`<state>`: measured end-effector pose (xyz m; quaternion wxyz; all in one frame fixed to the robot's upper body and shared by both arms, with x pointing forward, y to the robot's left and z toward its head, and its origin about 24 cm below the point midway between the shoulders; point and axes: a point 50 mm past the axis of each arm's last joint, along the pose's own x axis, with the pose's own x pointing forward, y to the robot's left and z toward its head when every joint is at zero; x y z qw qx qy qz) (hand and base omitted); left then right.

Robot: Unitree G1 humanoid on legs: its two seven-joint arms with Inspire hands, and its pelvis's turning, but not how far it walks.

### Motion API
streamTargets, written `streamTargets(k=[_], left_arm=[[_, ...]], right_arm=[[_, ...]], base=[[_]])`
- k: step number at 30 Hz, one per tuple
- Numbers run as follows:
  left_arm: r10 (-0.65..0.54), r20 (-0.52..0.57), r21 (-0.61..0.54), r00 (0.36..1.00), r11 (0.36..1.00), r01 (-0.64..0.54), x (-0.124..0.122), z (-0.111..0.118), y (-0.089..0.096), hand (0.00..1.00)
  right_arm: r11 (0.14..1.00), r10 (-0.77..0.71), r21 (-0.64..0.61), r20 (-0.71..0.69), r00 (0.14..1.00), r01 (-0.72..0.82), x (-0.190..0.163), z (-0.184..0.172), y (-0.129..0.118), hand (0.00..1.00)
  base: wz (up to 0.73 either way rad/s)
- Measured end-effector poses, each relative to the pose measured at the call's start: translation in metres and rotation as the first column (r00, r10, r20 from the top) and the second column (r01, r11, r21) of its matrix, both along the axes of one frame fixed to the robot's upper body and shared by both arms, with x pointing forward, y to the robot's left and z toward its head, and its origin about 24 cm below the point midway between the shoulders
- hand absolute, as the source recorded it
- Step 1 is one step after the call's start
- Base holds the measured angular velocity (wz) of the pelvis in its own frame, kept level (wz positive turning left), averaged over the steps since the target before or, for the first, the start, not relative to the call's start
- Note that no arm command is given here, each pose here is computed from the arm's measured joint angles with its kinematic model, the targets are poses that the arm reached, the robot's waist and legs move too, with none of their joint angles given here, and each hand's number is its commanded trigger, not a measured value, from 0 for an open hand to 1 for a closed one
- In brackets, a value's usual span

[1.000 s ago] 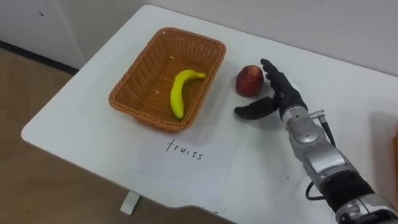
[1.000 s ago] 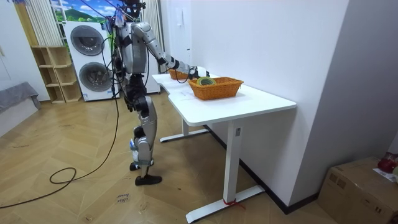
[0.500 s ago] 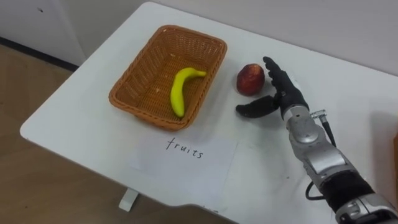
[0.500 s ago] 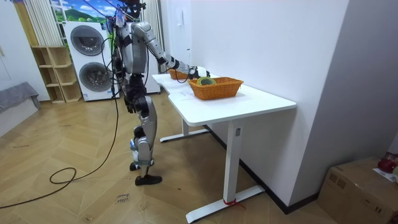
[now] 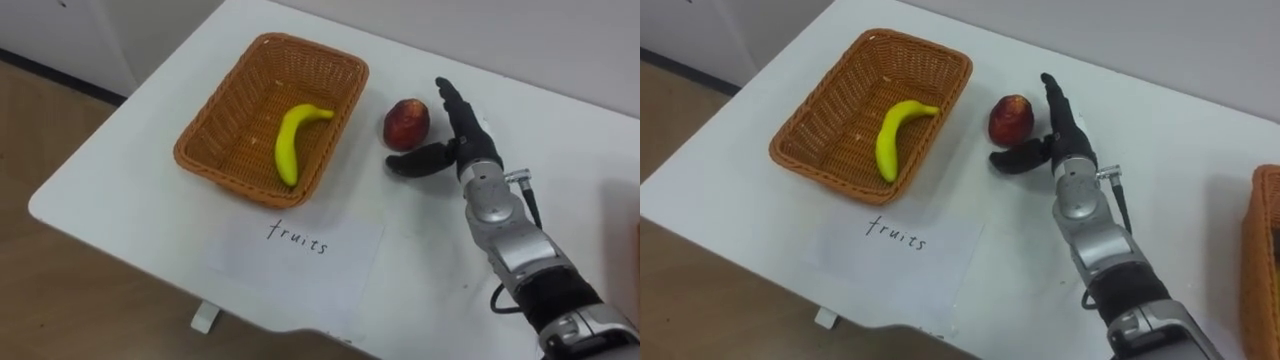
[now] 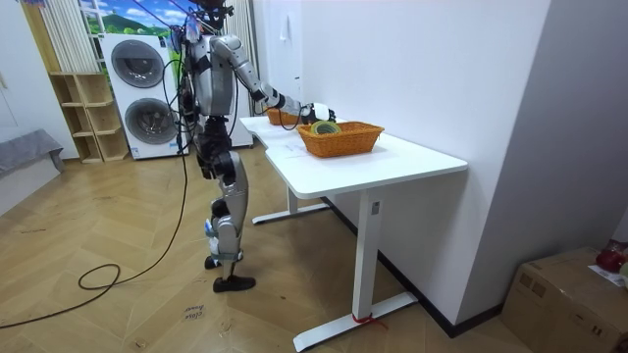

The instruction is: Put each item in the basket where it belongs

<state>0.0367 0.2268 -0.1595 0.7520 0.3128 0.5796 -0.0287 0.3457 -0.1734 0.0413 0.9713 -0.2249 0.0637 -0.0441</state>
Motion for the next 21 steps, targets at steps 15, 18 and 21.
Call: streamTargets(k=[15,18,21], left_arm=[[0.006,-0.014,0.012,1.0,1.0,-0.006,-0.0036,-0.0004,0.0009,0.0],[0.007,-0.016,0.011,1.0,1.0,-0.007,-0.0045,-0.0005,0.0009,0.0],[0.024,-0.01,0.005,1.0,1.0,-0.024,-0.0037,-0.0004,0.001,0.0]], right_arm=[[0.998,-0.069,-0.01,0.019,0.997,0.069,0.0037,0.003,-0.0069,0.0],[0.997,-0.07,-0.011,0.017,0.997,0.07,0.0036,0.0025,-0.0071,0.0],[0.997,-0.07,-0.011,0.016,0.997,0.07,0.0036,0.0024,-0.0072,0.0]], base=[[0.03],[0.0],[0.0]])
